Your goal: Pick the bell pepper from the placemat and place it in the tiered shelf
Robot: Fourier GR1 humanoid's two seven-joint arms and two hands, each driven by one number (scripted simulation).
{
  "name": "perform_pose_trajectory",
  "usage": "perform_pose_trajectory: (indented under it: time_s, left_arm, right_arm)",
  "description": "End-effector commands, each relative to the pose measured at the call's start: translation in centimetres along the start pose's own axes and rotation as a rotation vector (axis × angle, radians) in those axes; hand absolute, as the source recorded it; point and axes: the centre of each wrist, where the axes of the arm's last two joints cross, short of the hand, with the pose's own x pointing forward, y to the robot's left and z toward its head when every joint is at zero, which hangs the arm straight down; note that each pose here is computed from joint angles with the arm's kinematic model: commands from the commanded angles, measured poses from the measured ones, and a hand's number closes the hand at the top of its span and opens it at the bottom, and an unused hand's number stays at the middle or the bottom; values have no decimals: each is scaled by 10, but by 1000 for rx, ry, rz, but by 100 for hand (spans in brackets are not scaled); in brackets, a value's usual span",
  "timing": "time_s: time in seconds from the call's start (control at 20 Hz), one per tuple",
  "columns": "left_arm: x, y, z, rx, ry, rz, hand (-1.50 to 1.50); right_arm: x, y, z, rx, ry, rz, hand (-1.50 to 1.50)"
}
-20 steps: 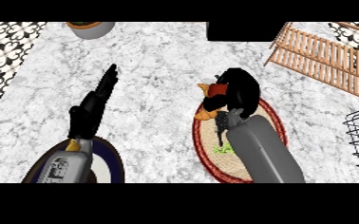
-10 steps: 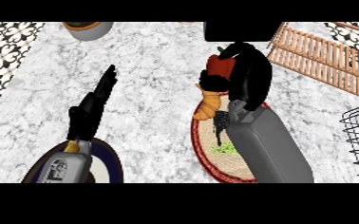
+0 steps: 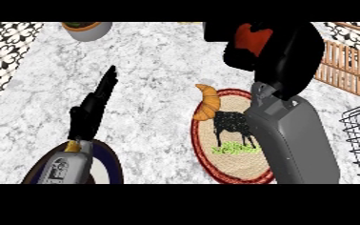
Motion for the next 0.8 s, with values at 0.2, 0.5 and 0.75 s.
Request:
perform_pose_trajectory:
  time_s: [0.2, 0.5, 0.75]
  left_arm:
    - [-11, -16, 5, 8, 4, -10, 0]
    - [15, 7, 6, -18, -19, 3, 0]
    - [20, -4, 4, -11, -18, -12, 0]
  right_arm:
    - [16, -50, -54, -166, 127, 116, 150]
    - [7, -64, -92, -216, 160, 111, 150]
    - [3, -86, -104, -296, 134, 116, 150]
